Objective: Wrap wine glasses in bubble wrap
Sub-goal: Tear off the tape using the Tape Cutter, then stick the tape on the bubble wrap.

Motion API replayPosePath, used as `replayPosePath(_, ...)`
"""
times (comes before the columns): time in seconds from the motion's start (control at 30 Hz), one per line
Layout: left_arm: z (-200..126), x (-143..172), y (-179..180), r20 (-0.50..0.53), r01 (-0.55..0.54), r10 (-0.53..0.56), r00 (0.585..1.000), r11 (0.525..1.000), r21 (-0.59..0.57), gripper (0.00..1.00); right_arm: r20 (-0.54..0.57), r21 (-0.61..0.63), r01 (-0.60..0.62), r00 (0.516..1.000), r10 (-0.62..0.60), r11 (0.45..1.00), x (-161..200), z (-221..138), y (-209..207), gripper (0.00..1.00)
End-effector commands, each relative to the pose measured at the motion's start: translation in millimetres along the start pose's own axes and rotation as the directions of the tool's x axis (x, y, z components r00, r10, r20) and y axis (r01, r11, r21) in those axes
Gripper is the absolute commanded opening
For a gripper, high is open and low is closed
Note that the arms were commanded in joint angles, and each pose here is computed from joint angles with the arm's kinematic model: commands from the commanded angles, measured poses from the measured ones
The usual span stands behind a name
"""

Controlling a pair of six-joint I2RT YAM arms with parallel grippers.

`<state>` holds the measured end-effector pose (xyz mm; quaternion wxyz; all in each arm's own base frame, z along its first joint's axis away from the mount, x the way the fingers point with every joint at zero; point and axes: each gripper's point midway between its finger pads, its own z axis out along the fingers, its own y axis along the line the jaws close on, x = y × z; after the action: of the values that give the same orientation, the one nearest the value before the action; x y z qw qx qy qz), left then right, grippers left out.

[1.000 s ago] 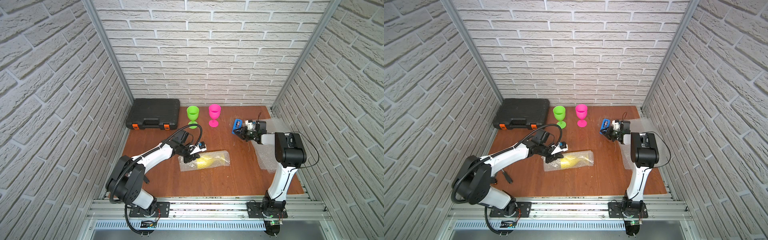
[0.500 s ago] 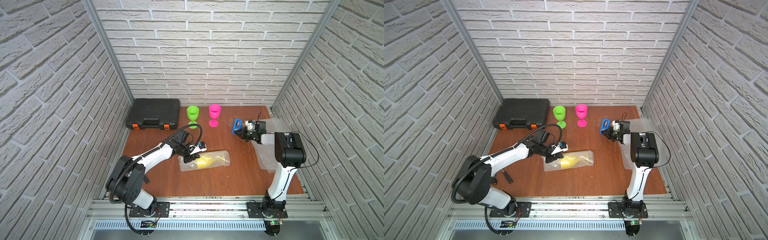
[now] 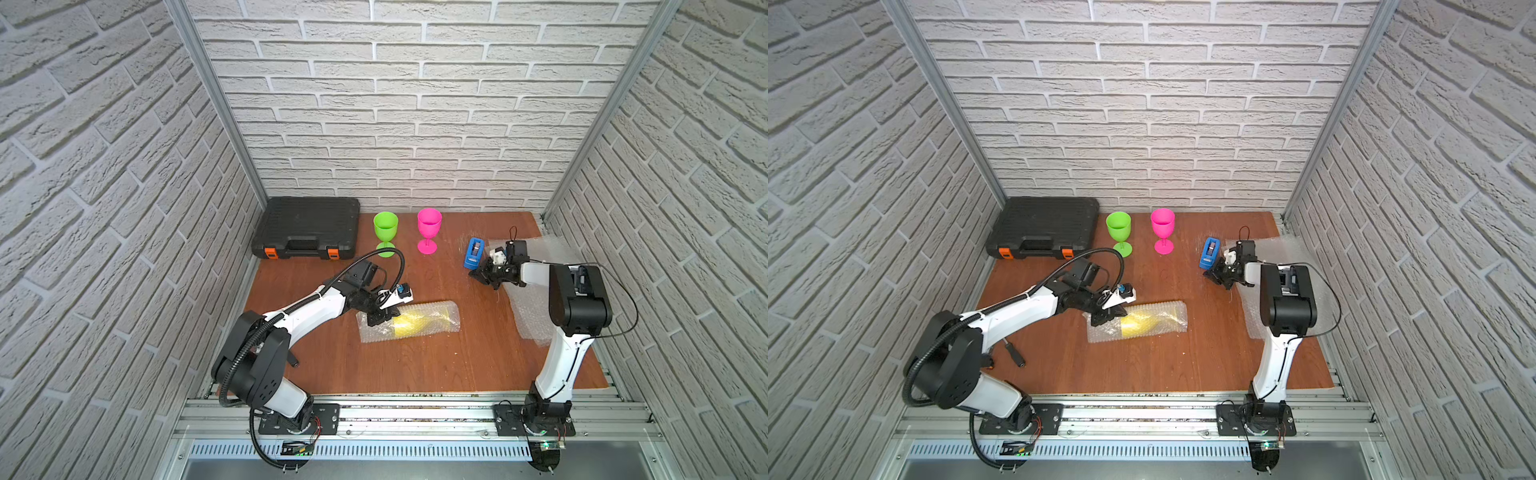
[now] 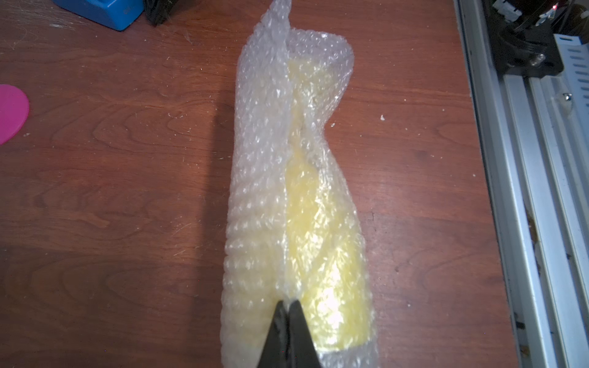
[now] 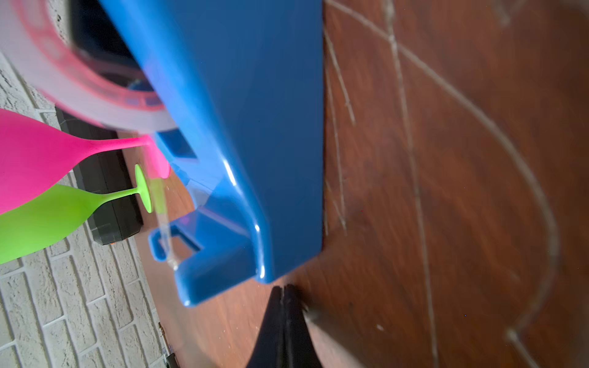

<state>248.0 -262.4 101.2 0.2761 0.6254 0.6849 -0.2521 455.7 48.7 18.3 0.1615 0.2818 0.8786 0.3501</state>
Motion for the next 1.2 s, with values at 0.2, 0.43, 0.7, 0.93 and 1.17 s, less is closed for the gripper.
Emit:
replayPosePath(0.2, 4, 10, -6, -0.041, 0.026, -0.025, 0.999, 0.999, 0.032, 0.0, 0.102, 0.004, 0.156, 0.983, -0.155, 0.988, 3, -54, 45, 0.03)
replayPosePath(0.43, 5, 9, -5, -0.036, 0.022, -0.021, 0.999, 0.999, 0.026, 0.0, 0.071, 0.038, 0.276, 0.958, -0.278, 0.96, 37, -93, 72, 0.03)
replayPosePath(0.7, 4, 8, -3, -0.03, 0.018, -0.018, 0.999, 1.0, 0.018, 0.0, 0.012, 0.047, 0.383, 0.923, -0.384, 0.922, 105, -137, 108, 0.03)
replayPosePath(0.93, 6, 9, -4, -0.028, 0.02, -0.019, 0.999, 1.0, 0.017, 0.0, -0.051, 0.021, 0.471, 0.881, -0.47, 0.882, 178, -164, 139, 0.03)
replayPosePath(1.17, 5, 8, -3, -0.025, 0.018, -0.017, 1.0, 1.0, 0.012, 0.0, -0.15, -0.047, 0.52, 0.84, -0.521, 0.853, 247, -141, 157, 0.03)
